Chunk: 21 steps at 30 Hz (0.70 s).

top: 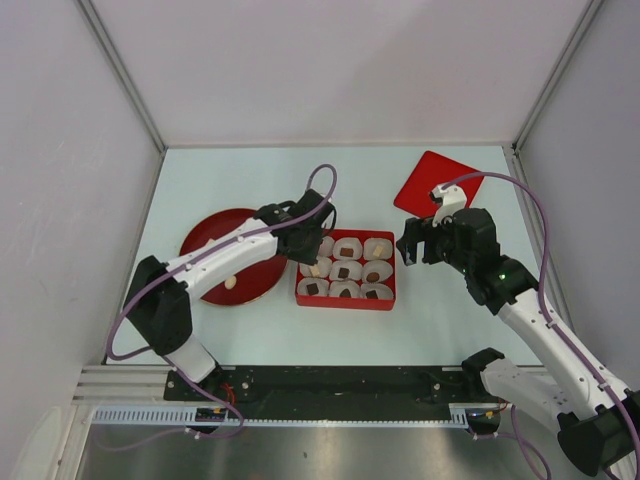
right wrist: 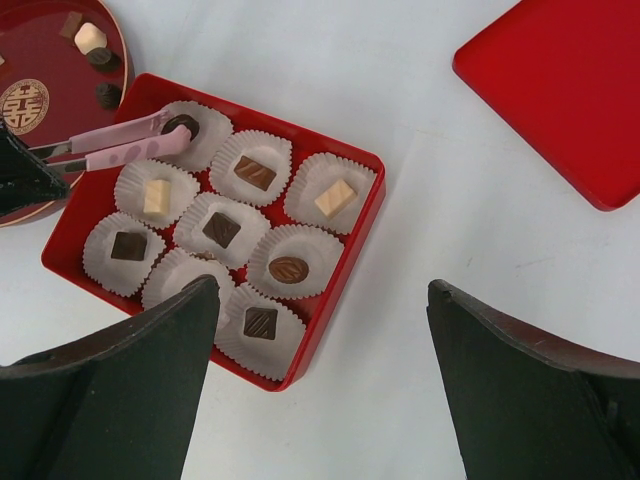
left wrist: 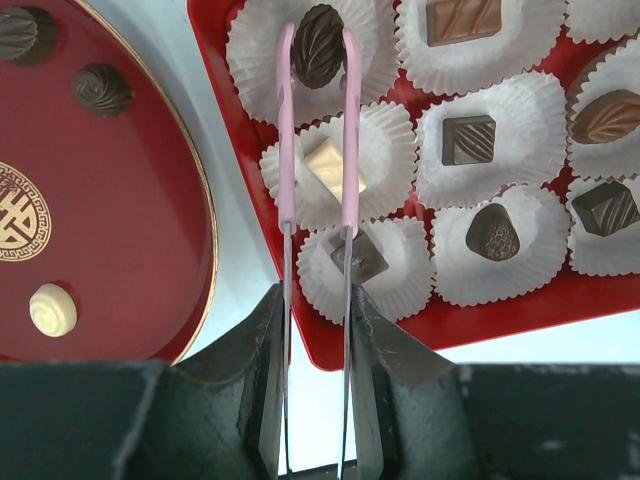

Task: Pack the chocolate

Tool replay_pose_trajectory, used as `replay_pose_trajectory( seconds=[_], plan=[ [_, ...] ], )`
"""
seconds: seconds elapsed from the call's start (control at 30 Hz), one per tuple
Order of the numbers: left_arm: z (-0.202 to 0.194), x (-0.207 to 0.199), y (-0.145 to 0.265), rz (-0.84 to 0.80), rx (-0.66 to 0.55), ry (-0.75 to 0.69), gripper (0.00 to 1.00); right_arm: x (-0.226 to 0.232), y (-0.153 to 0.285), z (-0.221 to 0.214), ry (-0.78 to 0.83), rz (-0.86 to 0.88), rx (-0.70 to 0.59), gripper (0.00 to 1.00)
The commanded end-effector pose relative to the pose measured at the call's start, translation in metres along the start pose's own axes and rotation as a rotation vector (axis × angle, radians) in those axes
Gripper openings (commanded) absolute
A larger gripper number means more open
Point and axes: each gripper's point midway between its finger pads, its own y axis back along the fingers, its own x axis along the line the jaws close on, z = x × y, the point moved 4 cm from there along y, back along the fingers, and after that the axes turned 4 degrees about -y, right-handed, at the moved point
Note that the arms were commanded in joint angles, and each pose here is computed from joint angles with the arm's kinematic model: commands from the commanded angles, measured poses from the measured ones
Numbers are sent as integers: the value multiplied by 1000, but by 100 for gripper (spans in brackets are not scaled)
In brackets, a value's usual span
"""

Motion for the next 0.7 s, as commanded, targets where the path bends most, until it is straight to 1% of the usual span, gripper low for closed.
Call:
replay_pose_trajectory(
  seconds=[0.0, 0.2, 0.33, 0.47, 0.5, 0.53, 0.6, 0.67],
  plan=[
    [18, -5, 5, -2, -55, 7, 21, 1, 0, 6, 17, 3, -33, 89],
    [20, -6, 2, -1, -46, 1, 28, 1, 0, 5, 19, -1, -30, 89],
    [24, -4, 10, 3, -72, 10, 34, 0, 1, 4, 20, -2, -27, 89],
    [30, -2, 18, 4, -102, 18, 38, 0, 0, 4, 20, -4, -26, 89],
    [30, -2, 18, 3, -102, 18, 43, 1, 0, 5, 23, 0, -28, 89],
    [30, -3, 17, 4, -99, 19, 44, 0, 0, 4, 21, -2, -27, 89],
    [30, -2, 18, 7, -99, 17, 45, 0, 0, 5, 22, -2, -29, 89],
    [33, -1, 24, 4, -115, 28, 42, 0, 1, 5, 24, -1, -30, 89]
  ],
)
